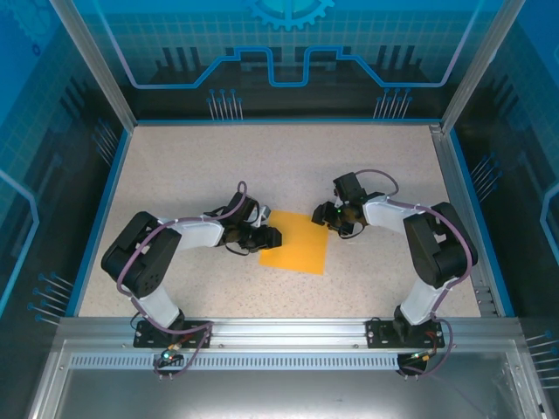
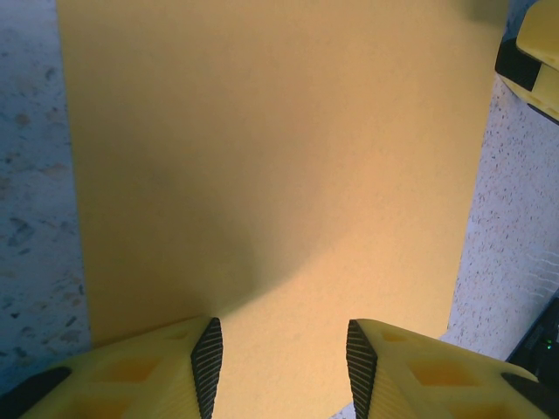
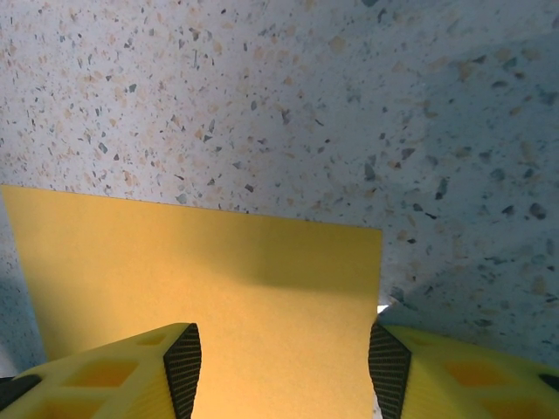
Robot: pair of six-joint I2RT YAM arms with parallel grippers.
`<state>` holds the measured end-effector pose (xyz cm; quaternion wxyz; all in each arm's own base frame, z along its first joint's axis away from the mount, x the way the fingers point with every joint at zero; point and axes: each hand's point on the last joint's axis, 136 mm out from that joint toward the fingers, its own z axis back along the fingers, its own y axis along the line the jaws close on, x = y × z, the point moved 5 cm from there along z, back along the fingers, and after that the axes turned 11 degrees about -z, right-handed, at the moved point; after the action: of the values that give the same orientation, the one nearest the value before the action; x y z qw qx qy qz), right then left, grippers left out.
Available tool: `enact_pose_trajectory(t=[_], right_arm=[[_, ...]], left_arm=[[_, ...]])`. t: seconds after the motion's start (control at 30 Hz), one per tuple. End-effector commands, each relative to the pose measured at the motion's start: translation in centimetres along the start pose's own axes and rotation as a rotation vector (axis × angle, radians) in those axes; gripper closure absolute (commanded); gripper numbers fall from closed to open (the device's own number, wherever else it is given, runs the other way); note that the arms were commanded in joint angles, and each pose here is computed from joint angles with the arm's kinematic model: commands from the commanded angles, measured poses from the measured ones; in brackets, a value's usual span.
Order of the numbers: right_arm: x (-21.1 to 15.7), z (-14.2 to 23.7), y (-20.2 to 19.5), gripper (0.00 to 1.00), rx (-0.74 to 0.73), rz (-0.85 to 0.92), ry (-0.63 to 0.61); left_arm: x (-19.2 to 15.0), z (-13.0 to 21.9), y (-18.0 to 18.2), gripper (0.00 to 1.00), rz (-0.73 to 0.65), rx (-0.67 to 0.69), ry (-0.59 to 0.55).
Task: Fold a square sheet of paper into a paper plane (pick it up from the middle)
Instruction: Fold the square sheet of paper in half at the center of the table.
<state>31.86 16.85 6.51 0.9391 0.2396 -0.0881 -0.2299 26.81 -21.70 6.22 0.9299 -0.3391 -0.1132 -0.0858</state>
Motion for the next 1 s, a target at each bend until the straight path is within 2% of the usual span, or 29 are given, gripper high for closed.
enact_pose_trajectory(t=[0.0, 0.5, 0.8, 0.97], right_arm=[[-2.4, -1.7, 1.5, 0.44, 0.07, 0.03, 0.103], [-3.0, -1.1, 2.6, 0.46, 0.113, 0.045, 0.116], [-3.0, -0.7, 2.9, 0.42, 0.144, 0.041, 0.122], [-4.4, 0.5, 2.3, 0.41, 0.187, 0.026, 0.15]], left_arm=[[-0.2, -0.4, 0.0, 0.55, -0.013, 0.0, 0.033], [-0.3, -0.5, 0.1, 0.54, -0.01, 0.0, 0.037], [-0.4, -0.5, 0.1, 0.54, -0.009, 0.004, 0.039], [-0.4, -0.4, 0.1, 0.54, -0.013, 0.008, 0.037]])
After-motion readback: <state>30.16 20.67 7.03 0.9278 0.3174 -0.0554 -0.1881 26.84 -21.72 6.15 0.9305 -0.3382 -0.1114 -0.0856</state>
